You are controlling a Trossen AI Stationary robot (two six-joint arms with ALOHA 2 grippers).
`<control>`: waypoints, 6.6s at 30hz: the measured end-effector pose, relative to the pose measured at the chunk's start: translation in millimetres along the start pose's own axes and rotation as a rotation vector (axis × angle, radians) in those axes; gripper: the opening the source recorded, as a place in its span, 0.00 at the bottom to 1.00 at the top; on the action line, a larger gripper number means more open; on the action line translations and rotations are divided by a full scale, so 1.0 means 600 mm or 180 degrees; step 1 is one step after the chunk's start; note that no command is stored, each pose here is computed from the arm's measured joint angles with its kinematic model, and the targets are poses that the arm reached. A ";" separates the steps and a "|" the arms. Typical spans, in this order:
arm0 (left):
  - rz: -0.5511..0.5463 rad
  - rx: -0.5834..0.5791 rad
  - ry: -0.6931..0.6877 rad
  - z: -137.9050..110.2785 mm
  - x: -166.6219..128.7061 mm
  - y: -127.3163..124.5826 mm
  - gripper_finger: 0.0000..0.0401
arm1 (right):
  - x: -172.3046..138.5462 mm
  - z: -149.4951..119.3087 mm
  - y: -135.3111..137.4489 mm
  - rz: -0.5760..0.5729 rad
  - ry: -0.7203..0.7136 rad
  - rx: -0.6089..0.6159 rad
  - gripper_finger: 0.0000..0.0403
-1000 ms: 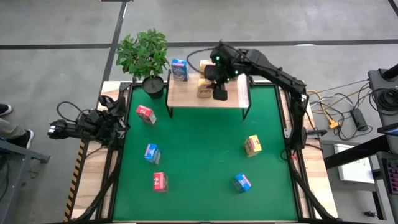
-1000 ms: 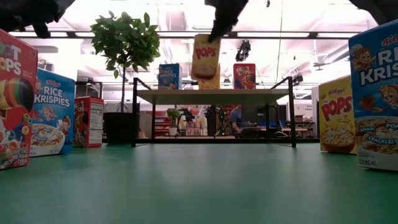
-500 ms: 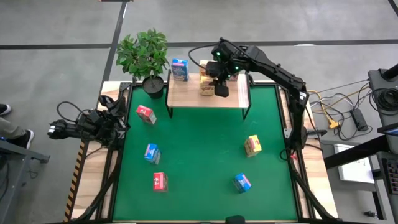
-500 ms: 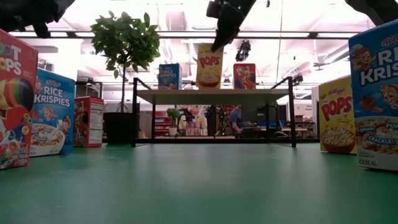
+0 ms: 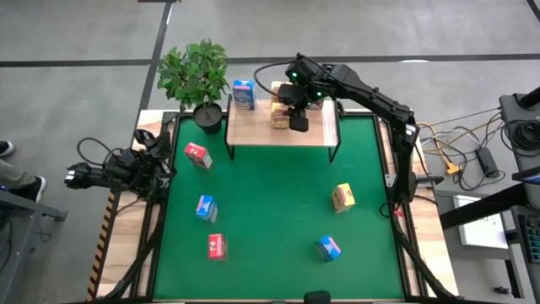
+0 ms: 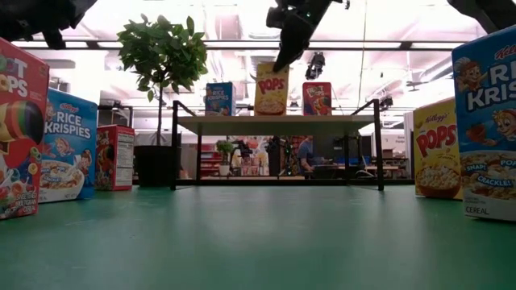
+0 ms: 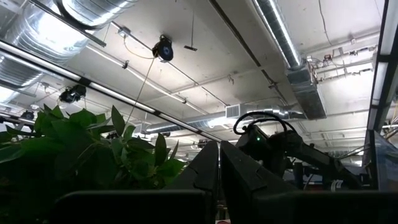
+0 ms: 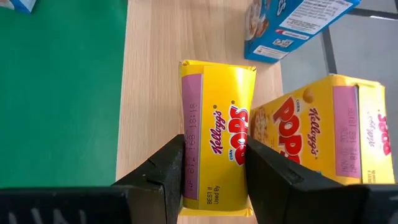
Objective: Stack cereal on shelf
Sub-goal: Put the left yellow cereal box on the shelf
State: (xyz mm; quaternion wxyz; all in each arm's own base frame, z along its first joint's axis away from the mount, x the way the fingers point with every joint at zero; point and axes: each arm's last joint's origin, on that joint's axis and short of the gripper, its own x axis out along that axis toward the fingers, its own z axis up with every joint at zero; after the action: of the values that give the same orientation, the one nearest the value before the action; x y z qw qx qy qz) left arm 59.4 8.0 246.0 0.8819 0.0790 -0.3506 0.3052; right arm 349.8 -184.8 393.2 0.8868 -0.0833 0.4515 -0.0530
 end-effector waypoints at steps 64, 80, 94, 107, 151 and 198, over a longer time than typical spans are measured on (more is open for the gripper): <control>0.0001 -0.0002 -0.0002 0.000 0.000 0.000 0.00 | -0.079 0.035 0.046 -0.0253 -0.0153 0.0442 0.33; 0.0001 -0.0012 0.0000 0.000 0.000 0.000 0.00 | -0.002 -0.011 0.006 -0.0811 0.0586 0.0736 0.02; 0.0008 -0.0012 0.0008 0.000 0.000 0.000 0.00 | -0.006 -0.010 0.007 -0.0823 0.0550 0.0795 0.02; -0.0004 0.0010 0.0031 -0.002 0.000 -0.001 0.00 | -0.017 0.042 0.119 -0.0549 0.0243 0.0602 0.02; -0.1362 -0.0057 0.0844 -0.006 0.105 -0.103 0.00 | 0.052 -0.123 0.365 -0.0508 -0.1606 -0.0240 0.02; -0.0120 0.1744 0.2954 -0.246 0.363 -0.103 0.00 | -0.044 -0.281 0.352 -0.0517 -0.2635 -0.0287 0.02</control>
State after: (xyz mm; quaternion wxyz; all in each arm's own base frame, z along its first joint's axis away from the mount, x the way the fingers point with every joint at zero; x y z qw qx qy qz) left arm 304.0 115.6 286.7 0.8966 0.1693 0.1699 0.3723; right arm 201.9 10.1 275.3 0.9817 -0.1716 0.0511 -0.0650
